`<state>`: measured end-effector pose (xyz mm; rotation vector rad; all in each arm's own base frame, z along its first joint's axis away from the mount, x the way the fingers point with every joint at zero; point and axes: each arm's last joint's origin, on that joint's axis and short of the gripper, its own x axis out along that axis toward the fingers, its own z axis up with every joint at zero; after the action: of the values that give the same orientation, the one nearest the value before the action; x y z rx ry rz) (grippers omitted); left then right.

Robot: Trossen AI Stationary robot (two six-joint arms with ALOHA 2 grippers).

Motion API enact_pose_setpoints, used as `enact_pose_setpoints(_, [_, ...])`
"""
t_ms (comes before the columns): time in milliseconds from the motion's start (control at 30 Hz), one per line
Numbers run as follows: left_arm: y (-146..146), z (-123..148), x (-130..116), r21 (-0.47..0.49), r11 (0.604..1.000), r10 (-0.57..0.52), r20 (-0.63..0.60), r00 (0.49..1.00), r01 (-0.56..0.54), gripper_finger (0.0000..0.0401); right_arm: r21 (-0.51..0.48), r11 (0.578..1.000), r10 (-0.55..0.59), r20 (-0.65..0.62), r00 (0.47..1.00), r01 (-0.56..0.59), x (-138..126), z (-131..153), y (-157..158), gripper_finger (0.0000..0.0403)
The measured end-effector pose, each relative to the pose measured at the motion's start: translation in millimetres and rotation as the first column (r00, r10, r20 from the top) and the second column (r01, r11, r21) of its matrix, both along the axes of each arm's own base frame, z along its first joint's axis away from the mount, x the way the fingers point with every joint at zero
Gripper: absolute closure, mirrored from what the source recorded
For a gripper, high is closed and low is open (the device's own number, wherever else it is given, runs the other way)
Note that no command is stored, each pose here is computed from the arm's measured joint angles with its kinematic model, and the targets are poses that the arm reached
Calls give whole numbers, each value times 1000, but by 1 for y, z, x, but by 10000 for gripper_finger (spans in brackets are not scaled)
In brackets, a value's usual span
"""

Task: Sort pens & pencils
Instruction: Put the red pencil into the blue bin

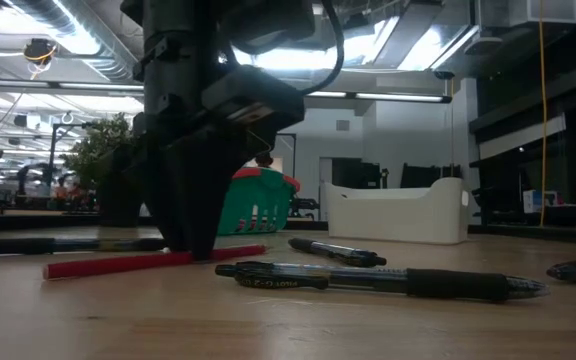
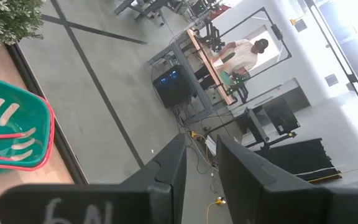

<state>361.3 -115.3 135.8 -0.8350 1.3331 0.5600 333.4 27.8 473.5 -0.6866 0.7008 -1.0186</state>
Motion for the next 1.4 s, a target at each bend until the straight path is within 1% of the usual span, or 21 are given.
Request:
enact_pose_setpoints(467, [3,-2,-3,32,999,-14,-33,999,15,318,0,1000,0,0,1000,0,0,0,0,312])
enact_pose_setpoints(600, [1,-3,-4,52,998,-18,-35,999,20,334,0,1000,0,0,1000,0,0,0,0,312])
enact_pose_setpoints(833, [2,-3,-5,59,997,-39,-42,998,42,373,2,1000,0,4,1000,0,0,0,0,312])
enact_pose_setpoints(933, [2,-3,-5,60,997,-40,-43,998,43,384,2,1000,0,4,1000,0,0,0,0,312])
enact_pose_setpoints(1133, [2,-2,-4,67,997,-43,-42,998,46,380,3,1000,0,5,1000,0,0,0,0,312])
enact_pose_setpoints(1267, [1,3,-1,81,995,-60,-41,997,63,380,3,1000,0,6,1000,0,0,0,0,312])
enact_pose_setpoints(1400, [3,9,-1,129,989,-64,-76,995,73,383,3,1000,0,7,1000,0,0,0,0,312])
